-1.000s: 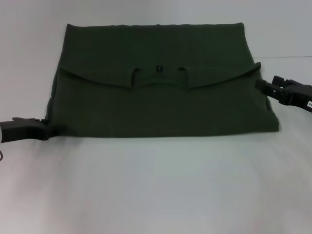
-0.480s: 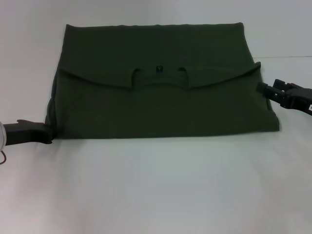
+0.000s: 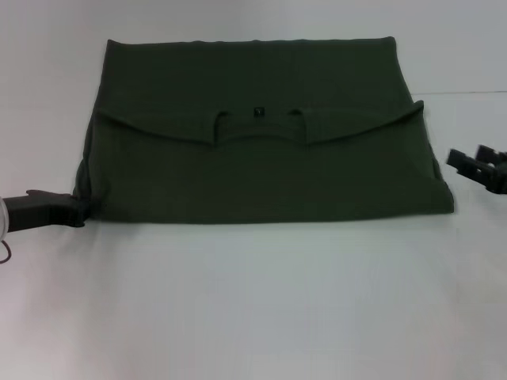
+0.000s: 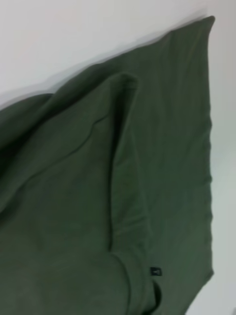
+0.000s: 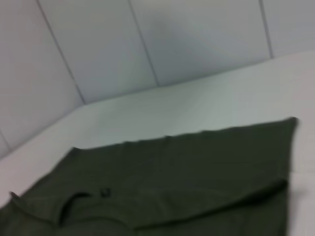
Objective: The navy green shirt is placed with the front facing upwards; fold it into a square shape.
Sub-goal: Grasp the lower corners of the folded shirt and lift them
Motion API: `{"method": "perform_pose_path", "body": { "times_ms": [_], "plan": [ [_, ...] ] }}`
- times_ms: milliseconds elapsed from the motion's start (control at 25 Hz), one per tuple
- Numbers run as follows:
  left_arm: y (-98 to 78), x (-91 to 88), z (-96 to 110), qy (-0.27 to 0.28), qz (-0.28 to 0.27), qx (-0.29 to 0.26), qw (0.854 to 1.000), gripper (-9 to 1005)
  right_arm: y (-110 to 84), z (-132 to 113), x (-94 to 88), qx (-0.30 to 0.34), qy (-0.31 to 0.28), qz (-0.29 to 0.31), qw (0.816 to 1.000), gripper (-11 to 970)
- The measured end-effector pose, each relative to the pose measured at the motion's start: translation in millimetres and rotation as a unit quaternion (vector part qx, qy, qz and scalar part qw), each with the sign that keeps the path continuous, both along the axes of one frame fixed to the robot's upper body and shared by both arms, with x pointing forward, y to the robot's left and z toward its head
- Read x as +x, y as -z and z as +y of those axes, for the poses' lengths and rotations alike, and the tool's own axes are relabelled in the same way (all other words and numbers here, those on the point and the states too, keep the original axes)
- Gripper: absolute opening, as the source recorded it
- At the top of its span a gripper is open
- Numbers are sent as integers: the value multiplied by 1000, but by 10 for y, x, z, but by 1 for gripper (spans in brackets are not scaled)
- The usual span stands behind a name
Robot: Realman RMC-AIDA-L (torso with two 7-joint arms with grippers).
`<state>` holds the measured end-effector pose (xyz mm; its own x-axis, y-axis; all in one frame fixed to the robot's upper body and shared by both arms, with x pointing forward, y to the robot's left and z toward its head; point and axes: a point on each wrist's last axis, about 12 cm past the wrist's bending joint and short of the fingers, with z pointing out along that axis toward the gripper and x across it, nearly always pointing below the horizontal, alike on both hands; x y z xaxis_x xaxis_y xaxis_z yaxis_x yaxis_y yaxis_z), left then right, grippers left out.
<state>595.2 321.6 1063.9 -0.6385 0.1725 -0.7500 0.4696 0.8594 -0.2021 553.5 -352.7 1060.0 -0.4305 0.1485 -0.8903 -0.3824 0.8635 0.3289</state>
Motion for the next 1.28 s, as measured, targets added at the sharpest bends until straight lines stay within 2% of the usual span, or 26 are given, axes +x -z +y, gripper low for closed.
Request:
{"method": "perform_pose_path", "body": {
  "times_ms": [200,400,800,1280],
  "plan": [
    [-4,3,-11,-1,-2,-4,1000,50,105,-97,-121,-7,21,18,1000,723],
    [-41,23,-40,-1,-10,-19,1000,50,227,-24,-164,-9,23,33,999,724],
    [-72,4,-57,6,-15,-37,999,49,307,83,-103,-11,24,49,998,719],
    [-70,4,-68,7,-15,-39,999,49,336,251,61,-36,12,64,997,712]
  ]
}}
